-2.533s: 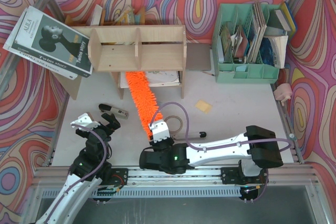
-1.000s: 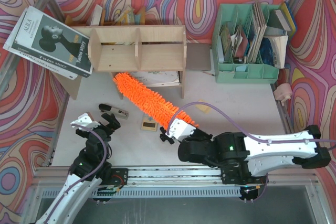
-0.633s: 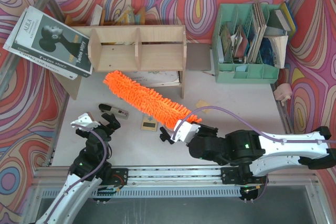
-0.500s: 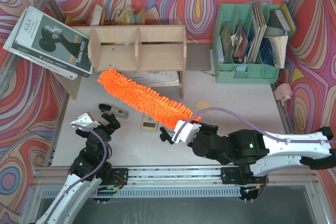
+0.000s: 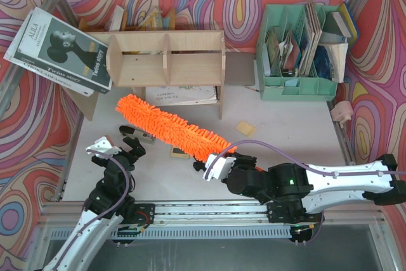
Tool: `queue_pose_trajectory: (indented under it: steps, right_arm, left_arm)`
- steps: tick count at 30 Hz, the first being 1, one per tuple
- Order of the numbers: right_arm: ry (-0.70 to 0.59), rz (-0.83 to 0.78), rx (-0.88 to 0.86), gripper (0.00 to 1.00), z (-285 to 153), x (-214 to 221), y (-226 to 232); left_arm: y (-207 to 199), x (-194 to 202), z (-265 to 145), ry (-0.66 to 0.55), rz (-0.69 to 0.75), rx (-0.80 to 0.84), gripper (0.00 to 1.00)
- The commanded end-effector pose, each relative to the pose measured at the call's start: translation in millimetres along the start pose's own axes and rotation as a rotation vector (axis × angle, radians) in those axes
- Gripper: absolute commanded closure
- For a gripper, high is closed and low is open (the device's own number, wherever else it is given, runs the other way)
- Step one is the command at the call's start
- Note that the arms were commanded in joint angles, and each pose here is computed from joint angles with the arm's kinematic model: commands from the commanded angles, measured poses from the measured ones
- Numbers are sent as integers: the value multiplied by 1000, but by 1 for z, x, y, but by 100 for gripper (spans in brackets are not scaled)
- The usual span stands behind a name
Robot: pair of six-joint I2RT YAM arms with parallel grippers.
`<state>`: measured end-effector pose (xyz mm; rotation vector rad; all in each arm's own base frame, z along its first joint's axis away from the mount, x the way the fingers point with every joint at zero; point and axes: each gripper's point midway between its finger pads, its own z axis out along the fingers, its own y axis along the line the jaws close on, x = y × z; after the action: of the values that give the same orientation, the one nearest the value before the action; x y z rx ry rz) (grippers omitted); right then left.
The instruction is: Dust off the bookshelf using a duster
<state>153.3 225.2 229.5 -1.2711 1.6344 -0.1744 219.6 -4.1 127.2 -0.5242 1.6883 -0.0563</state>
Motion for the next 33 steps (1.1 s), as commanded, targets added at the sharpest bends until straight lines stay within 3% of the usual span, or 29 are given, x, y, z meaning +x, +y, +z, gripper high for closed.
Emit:
queue_pose_trajectory:
  steps: [1, 10, 20, 33]
  right_arm:
    - [-57, 94, 41, 100, 2, -11, -2]
    - [-4, 104, -5, 100, 11, 2, 15]
    - [159, 65, -28, 100, 34, 29, 18]
    - [195, 3, -113, 100, 30, 34, 26]
  left_arm:
    - [1, 4, 2, 0, 5, -5, 2]
    - [1, 4, 2, 1, 6, -4, 2]
    - [2, 4, 1, -2, 3, -6, 2]
    - [2, 4, 2, -1, 4, -5, 2]
